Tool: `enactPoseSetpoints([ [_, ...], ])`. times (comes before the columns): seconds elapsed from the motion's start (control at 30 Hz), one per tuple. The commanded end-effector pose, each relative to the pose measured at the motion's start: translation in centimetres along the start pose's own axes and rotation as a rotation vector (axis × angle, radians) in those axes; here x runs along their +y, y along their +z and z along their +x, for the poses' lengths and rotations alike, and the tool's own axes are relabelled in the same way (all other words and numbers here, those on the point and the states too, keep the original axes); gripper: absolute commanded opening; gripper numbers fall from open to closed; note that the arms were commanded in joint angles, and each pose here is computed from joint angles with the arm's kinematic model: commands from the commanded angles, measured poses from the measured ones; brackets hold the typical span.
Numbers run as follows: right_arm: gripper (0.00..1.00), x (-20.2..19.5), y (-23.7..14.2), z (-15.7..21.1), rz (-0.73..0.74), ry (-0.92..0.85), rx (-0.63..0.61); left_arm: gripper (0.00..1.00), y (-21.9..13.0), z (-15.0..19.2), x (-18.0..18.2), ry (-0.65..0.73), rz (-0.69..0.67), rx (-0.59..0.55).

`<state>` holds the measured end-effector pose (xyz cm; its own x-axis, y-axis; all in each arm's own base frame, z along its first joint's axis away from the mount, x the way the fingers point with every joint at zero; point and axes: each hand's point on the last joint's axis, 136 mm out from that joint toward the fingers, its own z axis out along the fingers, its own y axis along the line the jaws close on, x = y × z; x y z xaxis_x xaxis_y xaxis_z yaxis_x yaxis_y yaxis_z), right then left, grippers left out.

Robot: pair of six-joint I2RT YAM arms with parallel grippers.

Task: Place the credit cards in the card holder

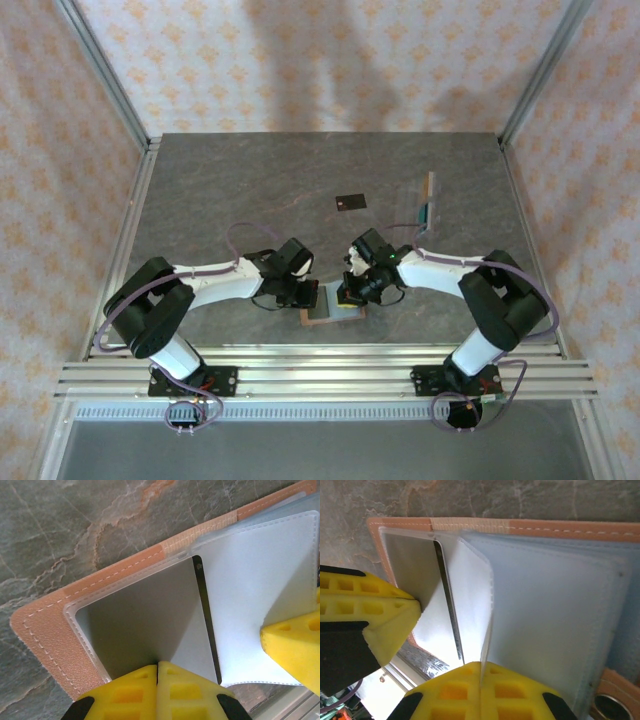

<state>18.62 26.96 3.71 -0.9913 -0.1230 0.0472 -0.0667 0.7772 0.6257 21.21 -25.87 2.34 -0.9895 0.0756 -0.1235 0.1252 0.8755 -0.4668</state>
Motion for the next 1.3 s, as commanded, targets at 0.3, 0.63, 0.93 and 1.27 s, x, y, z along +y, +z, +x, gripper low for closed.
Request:
enactPoseSetpoints([
  [0.3,0.03,-2.4,-2.3,1.0,0.170,-0.051,-0.018,0.00,0.2,0.9,3.0,-0.007,-0.105,0.027],
  [0.63,0.32,-1.7,-6.2,0.2,0.246,-0.113,-0.125,0.00,-2.5,-1.5,-0.5,0.023,-0.026,-0.040],
  [0.93,0.40,-1.2,-17.9,-5.0,0.424,-0.130,-0.487,0.19,-9.8,-6.3,-6.0,0.095,0.057,-0.244],
  [1.27,0.99,-7.6,-30.5,-12.5,0.846,0.114,-0.774,0.72,-17.8,-9.6,-3.4,0.035,-0.099,-0.508],
])
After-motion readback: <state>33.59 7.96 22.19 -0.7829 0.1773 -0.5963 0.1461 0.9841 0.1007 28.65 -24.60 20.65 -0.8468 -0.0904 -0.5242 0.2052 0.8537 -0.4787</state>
